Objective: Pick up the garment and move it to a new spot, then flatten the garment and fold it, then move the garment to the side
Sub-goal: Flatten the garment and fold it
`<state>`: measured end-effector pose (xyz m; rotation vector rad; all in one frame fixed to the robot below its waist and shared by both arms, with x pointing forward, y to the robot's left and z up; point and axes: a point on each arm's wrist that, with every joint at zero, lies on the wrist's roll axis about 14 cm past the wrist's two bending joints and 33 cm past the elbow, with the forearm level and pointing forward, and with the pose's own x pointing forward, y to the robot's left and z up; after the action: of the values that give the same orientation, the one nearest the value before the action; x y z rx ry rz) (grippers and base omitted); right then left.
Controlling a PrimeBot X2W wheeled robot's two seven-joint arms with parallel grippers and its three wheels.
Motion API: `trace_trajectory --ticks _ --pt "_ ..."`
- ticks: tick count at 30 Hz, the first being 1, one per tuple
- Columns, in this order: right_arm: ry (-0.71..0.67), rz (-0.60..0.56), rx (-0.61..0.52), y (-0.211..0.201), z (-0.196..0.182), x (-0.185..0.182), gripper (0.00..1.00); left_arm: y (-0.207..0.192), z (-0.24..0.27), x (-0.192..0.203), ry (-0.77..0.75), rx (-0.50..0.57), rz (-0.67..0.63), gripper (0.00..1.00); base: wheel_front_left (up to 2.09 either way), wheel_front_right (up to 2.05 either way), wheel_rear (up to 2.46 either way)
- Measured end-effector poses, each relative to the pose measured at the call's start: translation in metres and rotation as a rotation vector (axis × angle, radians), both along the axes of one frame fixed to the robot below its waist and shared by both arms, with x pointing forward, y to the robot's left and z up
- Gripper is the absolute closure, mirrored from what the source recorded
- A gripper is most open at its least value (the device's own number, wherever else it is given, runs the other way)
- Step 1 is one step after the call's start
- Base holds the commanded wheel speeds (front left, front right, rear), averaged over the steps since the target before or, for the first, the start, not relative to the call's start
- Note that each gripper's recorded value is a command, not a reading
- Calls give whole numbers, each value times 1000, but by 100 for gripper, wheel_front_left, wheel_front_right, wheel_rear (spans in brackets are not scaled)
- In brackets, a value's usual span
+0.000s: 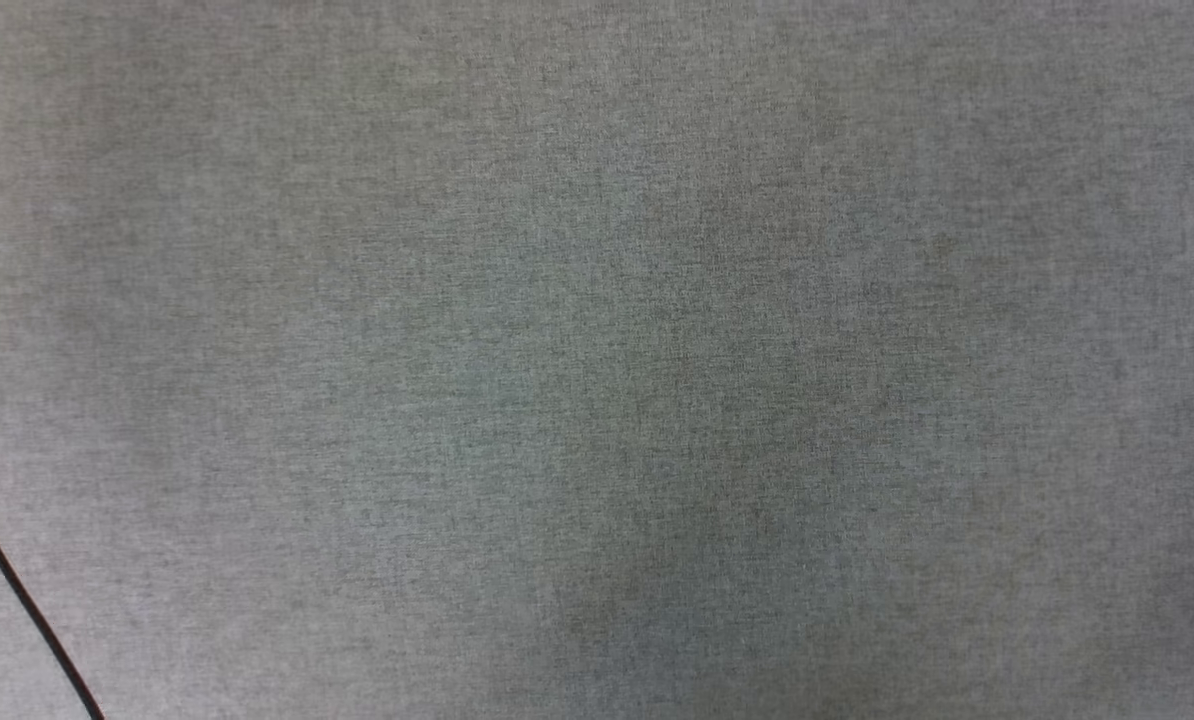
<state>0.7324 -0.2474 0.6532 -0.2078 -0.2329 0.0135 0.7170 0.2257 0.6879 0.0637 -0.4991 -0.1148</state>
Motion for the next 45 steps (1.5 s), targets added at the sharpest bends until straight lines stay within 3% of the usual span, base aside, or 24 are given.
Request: trace_trajectory --ticks 8,18,30,45 --pt "159 47 48 7 -77 -22 100 -4 -92 -25 211 11 -27 100 0 0 0" --pt "381 79 69 7 -154 -110 100 -16 -170 -126 416 30 -78 100 0 0 0" --pt "599 133 203 10 -196 -236 100 1 -229 -263 640 -10 -50 100 0 0 0" --pt "856 104 243 -15 -237 -361 100 -2 -266 -373 865 -15 -51 100 0 0 0"
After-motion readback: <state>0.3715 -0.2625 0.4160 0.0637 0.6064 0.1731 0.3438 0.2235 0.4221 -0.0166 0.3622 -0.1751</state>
